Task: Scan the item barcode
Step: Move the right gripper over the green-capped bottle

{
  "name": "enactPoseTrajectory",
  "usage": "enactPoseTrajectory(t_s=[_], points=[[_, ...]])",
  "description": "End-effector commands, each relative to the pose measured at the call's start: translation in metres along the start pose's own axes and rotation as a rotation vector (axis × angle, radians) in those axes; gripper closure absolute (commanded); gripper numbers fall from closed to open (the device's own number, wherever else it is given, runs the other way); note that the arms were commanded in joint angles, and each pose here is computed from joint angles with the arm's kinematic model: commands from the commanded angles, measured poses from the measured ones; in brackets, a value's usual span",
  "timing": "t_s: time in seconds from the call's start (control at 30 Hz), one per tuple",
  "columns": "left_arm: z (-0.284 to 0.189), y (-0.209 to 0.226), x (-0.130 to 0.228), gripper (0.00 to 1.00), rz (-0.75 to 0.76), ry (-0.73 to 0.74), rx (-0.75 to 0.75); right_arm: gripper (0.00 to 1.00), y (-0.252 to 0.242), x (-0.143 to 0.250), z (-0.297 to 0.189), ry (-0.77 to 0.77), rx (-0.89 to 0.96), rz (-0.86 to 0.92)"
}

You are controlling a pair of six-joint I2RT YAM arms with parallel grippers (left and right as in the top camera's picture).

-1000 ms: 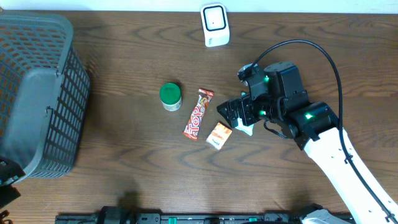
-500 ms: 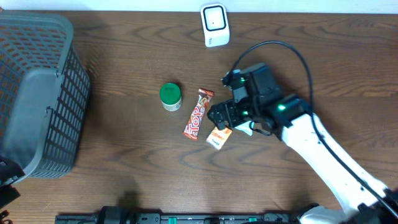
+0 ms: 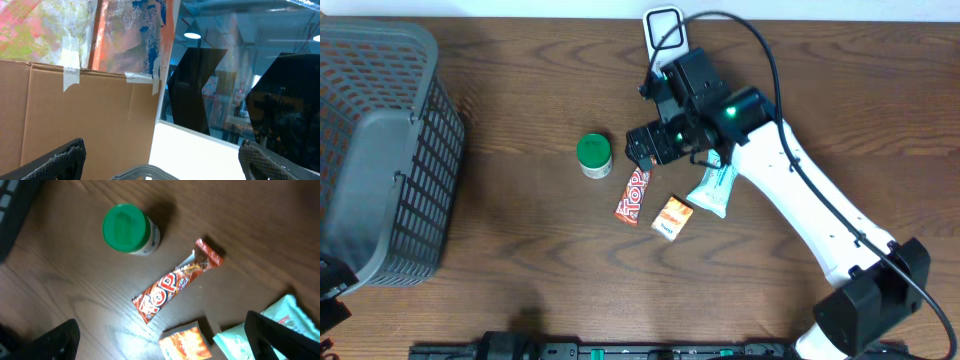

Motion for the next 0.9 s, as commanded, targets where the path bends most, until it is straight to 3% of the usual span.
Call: enactPoseTrajectory(t_s=[0.0, 0.6, 0.87], points=[[-0.003, 0.003, -0.003, 0.02, -0.011, -0.013, -0.013, 0.01, 0.004, -0.02, -0.007, -0.037, 0.004, -0.074], [-0.003, 0.003, -0.003, 0.02, -0.011, -0.013, -0.013, 0.01, 0.03, -0.029, 0.066, 0.03, 0.013, -0.357], [-0.003, 0.003, -0.002, 0.02, -0.011, -0.013, -0.013, 0.01, 0.034, -0.046, 0.109, 0.02, 0.049, -0.314]])
Point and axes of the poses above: each gripper's point midway between its finger pads, its own z axis out along the fingers, its own y axis along the line the jaws close on, x = y × z, the point moved 6 cm from there along -z, back along the fingers, and after that the axes turned 9 degrees about -z, right-handed, at the moved point
